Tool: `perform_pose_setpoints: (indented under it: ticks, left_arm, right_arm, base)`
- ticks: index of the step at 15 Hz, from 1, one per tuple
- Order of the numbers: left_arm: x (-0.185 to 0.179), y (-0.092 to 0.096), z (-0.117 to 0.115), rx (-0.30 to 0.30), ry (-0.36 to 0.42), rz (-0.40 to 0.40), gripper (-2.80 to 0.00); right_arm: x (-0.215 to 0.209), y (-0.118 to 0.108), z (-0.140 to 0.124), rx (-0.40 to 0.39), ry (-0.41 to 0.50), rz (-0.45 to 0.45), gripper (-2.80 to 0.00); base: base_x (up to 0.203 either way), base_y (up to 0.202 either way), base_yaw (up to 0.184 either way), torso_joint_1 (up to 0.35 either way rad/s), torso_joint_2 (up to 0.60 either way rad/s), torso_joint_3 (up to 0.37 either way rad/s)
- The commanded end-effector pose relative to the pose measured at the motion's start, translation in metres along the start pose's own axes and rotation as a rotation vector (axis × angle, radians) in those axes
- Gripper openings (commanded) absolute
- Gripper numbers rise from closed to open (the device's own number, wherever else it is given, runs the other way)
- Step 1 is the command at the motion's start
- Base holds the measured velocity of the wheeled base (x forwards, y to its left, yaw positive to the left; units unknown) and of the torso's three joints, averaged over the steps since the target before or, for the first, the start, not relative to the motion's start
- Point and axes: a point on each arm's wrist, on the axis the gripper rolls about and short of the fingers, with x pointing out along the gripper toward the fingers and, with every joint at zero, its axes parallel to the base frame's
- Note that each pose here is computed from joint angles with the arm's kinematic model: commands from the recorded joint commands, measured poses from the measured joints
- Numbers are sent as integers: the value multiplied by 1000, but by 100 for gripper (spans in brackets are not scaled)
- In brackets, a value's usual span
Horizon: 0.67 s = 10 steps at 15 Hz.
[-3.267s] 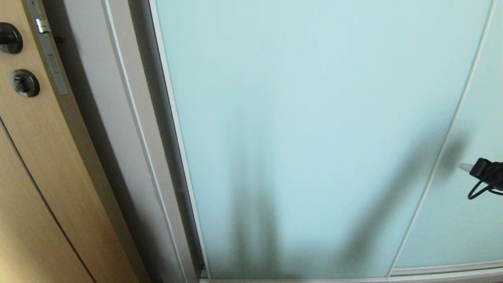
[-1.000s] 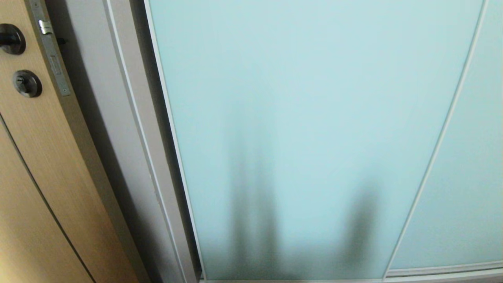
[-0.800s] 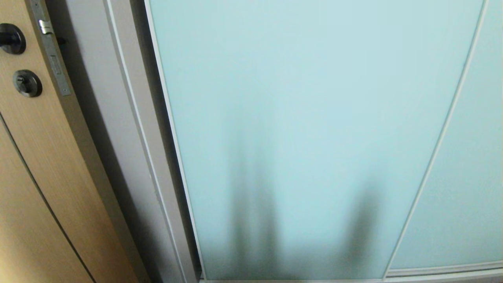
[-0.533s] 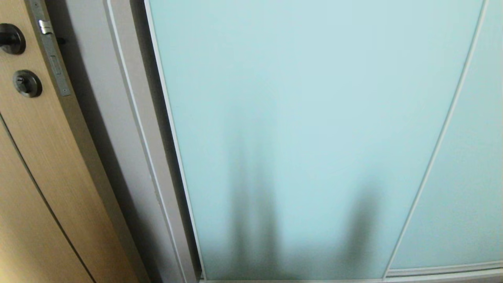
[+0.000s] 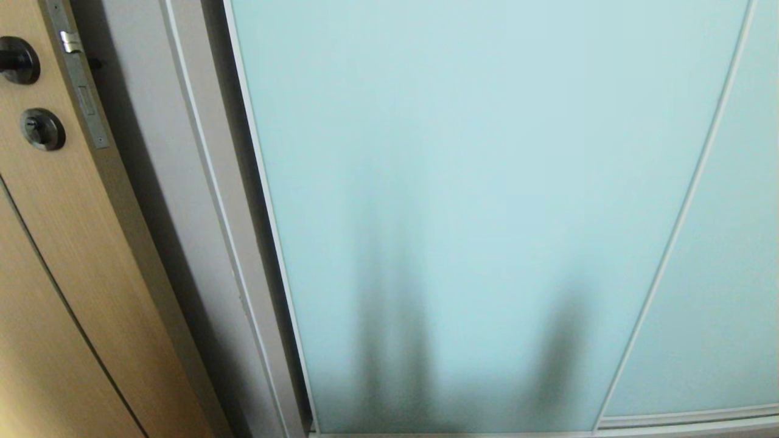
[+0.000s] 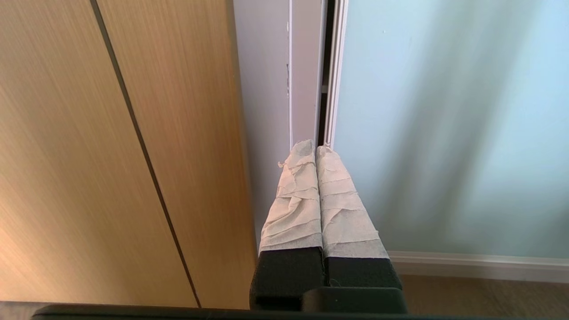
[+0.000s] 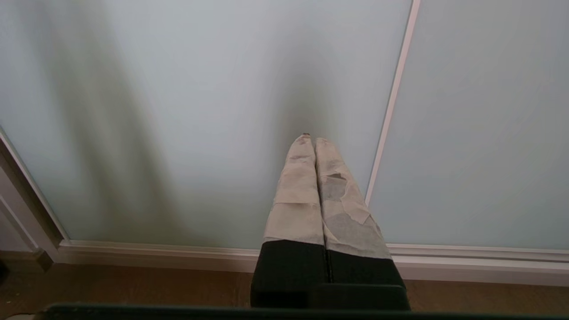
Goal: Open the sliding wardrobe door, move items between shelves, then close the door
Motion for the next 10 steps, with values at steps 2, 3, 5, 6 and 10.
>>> perform_pose_setpoints:
  ticks: [2, 3, 5, 6, 10]
  left_arm:
    - [0, 0, 0, 1, 3, 1, -280]
    - [0, 0, 0, 0, 2, 1, -280]
    - [0, 0, 0, 0, 3, 1, -280]
    - [0, 0, 0, 0, 2, 1, -280]
    - [0, 0, 0, 1, 3, 1, -280]
  right_arm:
    - [0, 0, -1, -71, 9, 10, -280]
    - [0, 0, -1, -102, 7, 14, -280]
    - [0, 1, 0, -103, 8, 26, -280]
    - [0, 0, 0, -64, 8, 21, -280]
    - [0, 0, 0, 11, 1, -12, -280]
  base:
    - [0, 0, 0, 0, 0, 0]
    - [0, 0, 0, 0, 0, 0]
    - [0, 0, 0, 0, 0, 0]
    - [0, 0, 0, 0, 0, 0]
    - [0, 0, 0, 0, 0, 0]
